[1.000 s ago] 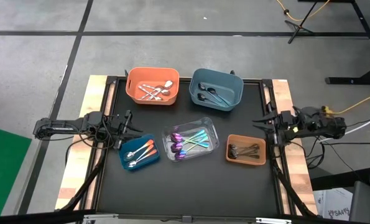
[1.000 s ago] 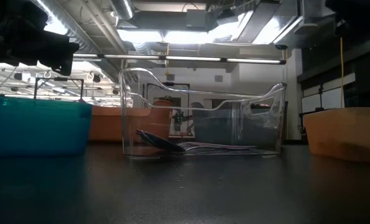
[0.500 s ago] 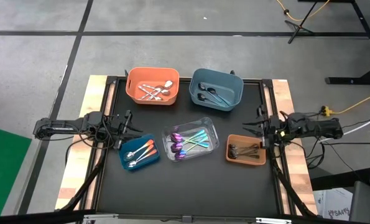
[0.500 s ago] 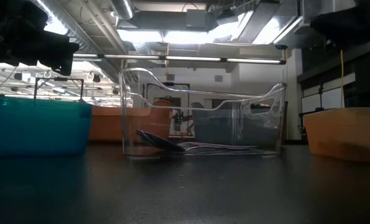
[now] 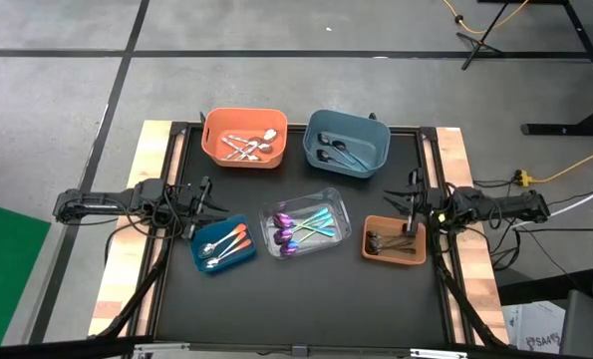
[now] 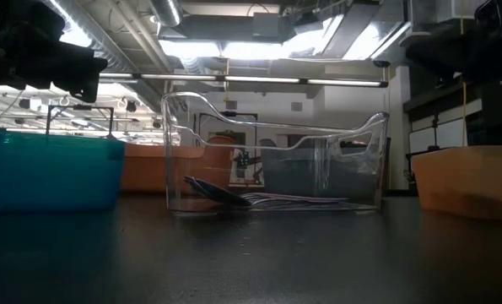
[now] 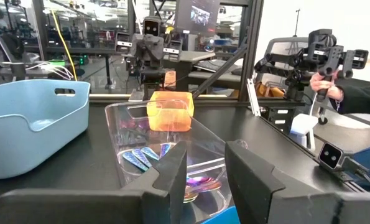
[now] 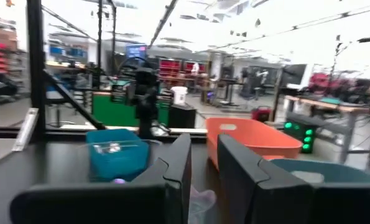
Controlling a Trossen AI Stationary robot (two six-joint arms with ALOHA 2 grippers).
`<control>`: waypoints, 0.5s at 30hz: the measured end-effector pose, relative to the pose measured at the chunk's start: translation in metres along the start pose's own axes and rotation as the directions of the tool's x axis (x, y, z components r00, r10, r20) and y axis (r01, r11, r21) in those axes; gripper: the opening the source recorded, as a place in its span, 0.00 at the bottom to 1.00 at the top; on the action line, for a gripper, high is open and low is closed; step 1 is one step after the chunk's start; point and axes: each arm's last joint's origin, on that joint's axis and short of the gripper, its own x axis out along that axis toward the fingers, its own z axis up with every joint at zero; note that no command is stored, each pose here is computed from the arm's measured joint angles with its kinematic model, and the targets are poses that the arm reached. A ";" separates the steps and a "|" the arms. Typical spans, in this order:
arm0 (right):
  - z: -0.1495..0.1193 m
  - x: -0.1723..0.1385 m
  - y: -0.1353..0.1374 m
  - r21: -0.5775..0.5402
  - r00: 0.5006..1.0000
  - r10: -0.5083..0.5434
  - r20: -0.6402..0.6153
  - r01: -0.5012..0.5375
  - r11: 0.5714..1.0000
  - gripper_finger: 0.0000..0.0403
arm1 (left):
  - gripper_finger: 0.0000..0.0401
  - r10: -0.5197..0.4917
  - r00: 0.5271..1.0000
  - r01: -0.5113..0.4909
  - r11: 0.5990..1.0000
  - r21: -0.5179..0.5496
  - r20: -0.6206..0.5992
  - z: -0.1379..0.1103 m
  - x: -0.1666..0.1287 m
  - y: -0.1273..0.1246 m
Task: Sort silverware by color (type)
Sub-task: Return to Home Position
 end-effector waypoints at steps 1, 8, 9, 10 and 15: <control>0.000 0.000 0.000 -0.012 1.000 -0.013 0.001 0.013 1.000 0.17 | 0.26 0.000 1.000 0.000 1.000 0.000 0.000 0.000 0.000 0.000; 0.000 0.000 -0.004 -0.074 0.998 -0.069 -0.001 0.069 0.995 0.17 | 0.26 0.000 1.000 0.000 1.000 0.000 0.000 0.000 0.000 0.000; -0.002 0.001 -0.005 -0.081 0.997 -0.078 -0.021 0.076 0.994 0.17 | 0.26 0.000 1.000 0.000 1.000 0.000 0.000 0.000 0.000 0.000; -0.005 0.001 -0.007 -0.081 0.995 -0.093 -0.047 0.089 0.993 0.17 | 0.26 0.000 1.000 0.000 1.000 0.000 0.000 0.000 0.000 0.000; -0.017 0.001 -0.012 -0.013 0.986 -0.030 -0.164 0.028 1.000 0.17 | 0.26 0.000 1.000 0.000 1.000 0.000 0.000 0.000 0.000 0.000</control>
